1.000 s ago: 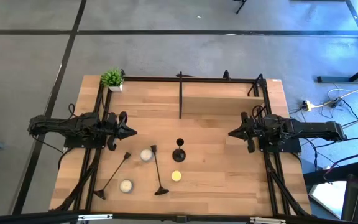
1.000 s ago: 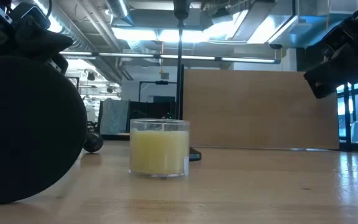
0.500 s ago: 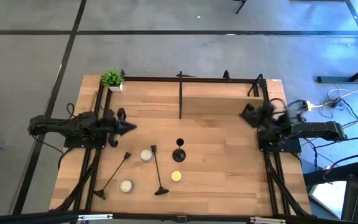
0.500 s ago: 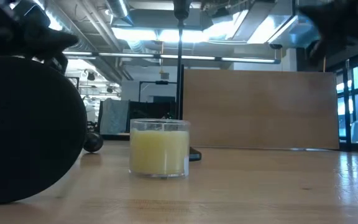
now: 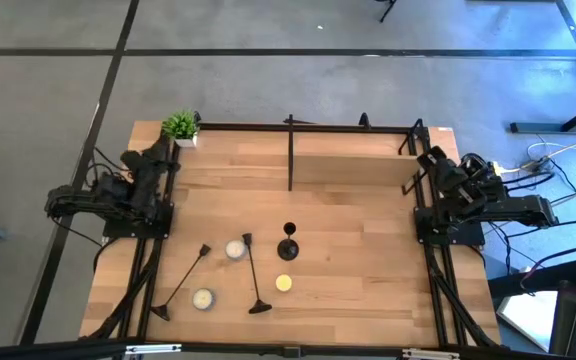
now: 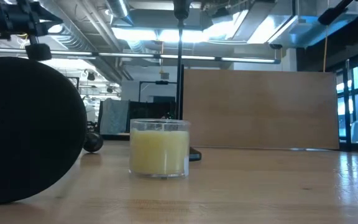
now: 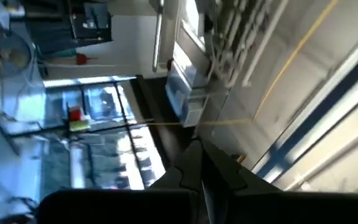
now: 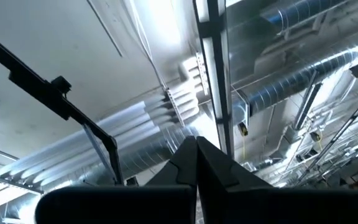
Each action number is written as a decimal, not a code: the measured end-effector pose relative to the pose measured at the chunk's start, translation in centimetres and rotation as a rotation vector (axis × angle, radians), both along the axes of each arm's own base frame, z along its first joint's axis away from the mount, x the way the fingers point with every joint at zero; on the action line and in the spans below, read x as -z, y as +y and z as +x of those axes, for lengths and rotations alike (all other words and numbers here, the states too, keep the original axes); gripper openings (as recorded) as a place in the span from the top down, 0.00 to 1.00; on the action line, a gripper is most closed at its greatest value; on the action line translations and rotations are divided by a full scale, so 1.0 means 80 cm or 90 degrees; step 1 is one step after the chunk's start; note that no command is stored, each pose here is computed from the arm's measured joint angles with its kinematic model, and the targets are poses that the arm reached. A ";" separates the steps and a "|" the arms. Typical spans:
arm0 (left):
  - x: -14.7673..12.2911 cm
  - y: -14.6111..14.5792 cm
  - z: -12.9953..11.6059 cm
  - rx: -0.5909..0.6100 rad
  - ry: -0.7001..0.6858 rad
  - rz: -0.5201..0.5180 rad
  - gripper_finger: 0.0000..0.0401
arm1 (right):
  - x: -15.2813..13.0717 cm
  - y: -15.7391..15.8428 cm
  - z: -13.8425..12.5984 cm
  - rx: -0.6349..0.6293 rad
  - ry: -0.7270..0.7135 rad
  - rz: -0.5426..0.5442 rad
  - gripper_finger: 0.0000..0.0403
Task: Pick & Place candle stick holders
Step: Prepare the shelf to begin the demonstration
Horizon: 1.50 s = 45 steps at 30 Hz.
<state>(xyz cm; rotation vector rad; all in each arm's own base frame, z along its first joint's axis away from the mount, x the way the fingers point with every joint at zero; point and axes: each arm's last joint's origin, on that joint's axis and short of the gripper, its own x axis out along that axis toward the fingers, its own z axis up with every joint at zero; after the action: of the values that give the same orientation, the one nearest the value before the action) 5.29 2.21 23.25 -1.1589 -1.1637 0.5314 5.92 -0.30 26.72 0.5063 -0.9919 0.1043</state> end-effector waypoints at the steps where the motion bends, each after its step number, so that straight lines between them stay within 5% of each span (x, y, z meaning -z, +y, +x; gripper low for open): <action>1: -0.001 0.000 -0.001 0.015 -0.033 -0.011 1.00 | 0.000 0.000 -0.001 0.000 -0.004 0.000 1.00; 5: -0.004 -0.005 0.006 0.151 -0.090 0.046 1.00 | -0.003 0.000 -0.003 0.001 -0.022 -0.001 1.00; 10: -0.035 -0.016 0.019 0.328 -0.020 0.179 1.00 | -0.029 0.002 -0.003 -0.007 -0.034 -0.035 1.00; 16: -0.118 -0.022 0.024 0.330 0.051 0.341 1.00 | -0.086 0.005 0.009 0.023 -0.033 -0.112 1.00; 21: -0.184 -0.027 0.039 0.357 0.076 0.415 1.00 | -0.132 0.006 0.035 0.046 0.006 -0.142 1.00; 27: -0.224 -0.030 0.066 0.306 0.143 0.508 1.00 | -0.172 0.009 0.077 0.028 0.082 -0.169 1.00; 34: -0.215 -0.015 0.092 0.114 0.257 0.287 1.00 | -0.180 0.014 0.113 -0.035 0.162 -0.225 1.00; 41: -0.210 -0.013 0.098 0.173 0.154 0.152 1.00 | -0.165 0.015 0.138 -0.192 0.238 -0.090 1.00; 45: -0.203 -0.011 0.106 0.132 0.202 0.124 1.00 | -0.158 0.016 0.150 -0.250 0.268 -0.042 1.00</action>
<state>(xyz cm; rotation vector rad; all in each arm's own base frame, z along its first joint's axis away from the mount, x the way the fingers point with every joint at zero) 13.74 1.34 39.48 -0.9731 -0.7930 0.4147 17.91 0.97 39.33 0.6268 -0.4680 0.3659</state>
